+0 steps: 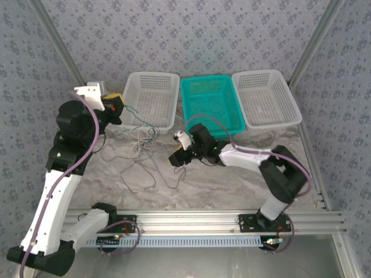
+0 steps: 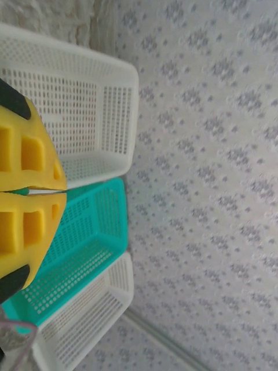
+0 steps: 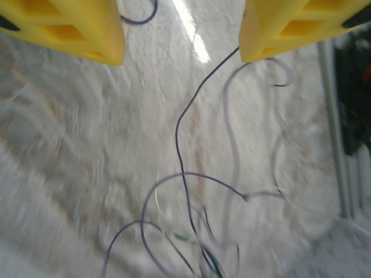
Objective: Untangle the cables
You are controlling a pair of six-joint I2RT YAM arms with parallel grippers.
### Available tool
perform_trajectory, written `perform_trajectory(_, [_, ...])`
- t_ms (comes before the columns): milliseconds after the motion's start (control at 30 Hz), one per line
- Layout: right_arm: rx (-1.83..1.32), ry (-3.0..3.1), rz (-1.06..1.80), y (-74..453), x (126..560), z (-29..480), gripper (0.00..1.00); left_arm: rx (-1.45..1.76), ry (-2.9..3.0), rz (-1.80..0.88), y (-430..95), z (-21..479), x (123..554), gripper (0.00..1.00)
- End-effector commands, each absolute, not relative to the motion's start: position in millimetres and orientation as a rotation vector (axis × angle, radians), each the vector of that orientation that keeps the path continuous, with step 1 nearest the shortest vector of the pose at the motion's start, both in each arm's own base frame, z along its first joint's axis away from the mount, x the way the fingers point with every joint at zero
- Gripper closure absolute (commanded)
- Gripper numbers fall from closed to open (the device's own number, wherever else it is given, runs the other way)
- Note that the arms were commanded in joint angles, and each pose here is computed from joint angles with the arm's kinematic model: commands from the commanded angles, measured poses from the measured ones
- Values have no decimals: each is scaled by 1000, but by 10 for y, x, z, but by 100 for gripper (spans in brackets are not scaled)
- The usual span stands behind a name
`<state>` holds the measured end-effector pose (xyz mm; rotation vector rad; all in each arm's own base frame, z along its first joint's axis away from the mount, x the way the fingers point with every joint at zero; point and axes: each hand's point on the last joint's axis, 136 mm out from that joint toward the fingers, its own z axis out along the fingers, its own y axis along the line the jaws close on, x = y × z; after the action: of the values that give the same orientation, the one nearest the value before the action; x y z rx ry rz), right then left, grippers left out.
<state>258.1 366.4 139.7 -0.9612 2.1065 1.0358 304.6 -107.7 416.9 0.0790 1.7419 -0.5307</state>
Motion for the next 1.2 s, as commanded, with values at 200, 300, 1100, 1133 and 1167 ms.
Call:
perform_trajectory(200, [-881, 1608, 1024, 3679, 2804, 2965, 35, 194, 1788, -774, -1514, 3897, 3199, 100])
perform_trajectory(300, [-881, 1507, 1058, 3837, 2909, 3240, 36, 231, 1776, -828, -1602, 3931, 3195, 100])
perform_trajectory(1100, [-843, 1488, 1131, 4118, 3228, 3461, 100, -106, 1962, -605, -1077, 3508, 3240, 45])
perform_trajectory(1133, [-846, 1495, 1131, 4118, 3227, 3458, 100, -205, 1986, -601, -968, 3428, 3225, 40])
perform_trajectory(1167, [-851, 1500, 1124, 4110, 3235, 3458, 100, -308, 2010, -621, -877, 3341, 3191, 36])
